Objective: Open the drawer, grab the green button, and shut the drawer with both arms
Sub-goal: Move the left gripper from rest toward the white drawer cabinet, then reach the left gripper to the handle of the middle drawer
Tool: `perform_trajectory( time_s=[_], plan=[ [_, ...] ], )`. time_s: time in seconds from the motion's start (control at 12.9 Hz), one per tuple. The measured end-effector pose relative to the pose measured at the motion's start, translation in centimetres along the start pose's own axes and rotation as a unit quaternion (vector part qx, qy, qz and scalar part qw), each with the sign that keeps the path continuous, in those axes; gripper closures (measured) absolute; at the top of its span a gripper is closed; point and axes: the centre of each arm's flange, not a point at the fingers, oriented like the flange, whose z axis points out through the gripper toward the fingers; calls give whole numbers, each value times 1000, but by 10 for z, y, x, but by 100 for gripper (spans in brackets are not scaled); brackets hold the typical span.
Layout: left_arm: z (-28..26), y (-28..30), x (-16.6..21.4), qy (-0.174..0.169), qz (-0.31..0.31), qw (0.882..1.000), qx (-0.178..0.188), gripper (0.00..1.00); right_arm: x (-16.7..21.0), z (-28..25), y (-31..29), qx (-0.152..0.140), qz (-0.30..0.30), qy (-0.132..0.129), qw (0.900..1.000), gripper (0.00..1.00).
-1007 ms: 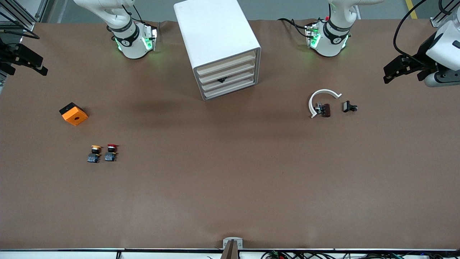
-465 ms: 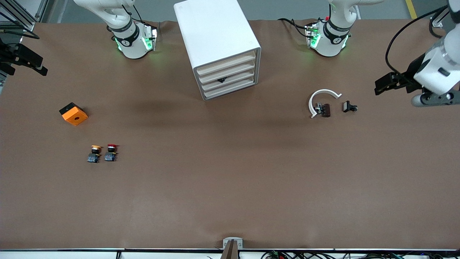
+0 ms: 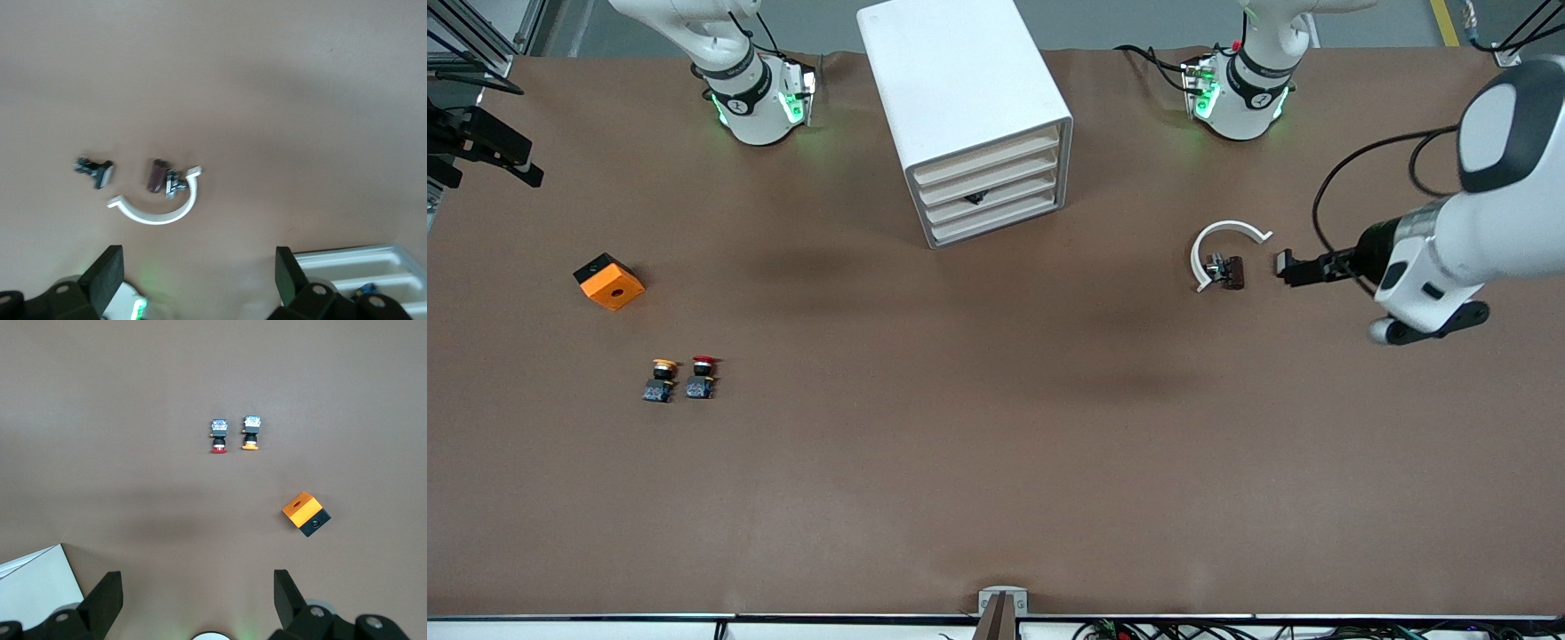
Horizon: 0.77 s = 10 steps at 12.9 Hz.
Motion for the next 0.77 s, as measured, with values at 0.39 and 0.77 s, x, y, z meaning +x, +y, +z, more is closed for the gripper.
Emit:
perform_trajectory(
  time_s=[0.39, 0.77],
  plan=[
    [64, 45, 29, -31, -50, 998, -34, 0, 0, 0, -4, -4, 17, 0, 1000, 0],
    [161, 145, 17, -54, -147, 988, -19, 0, 0, 0, -9, -7, 17, 0, 1000, 0]
  ],
)
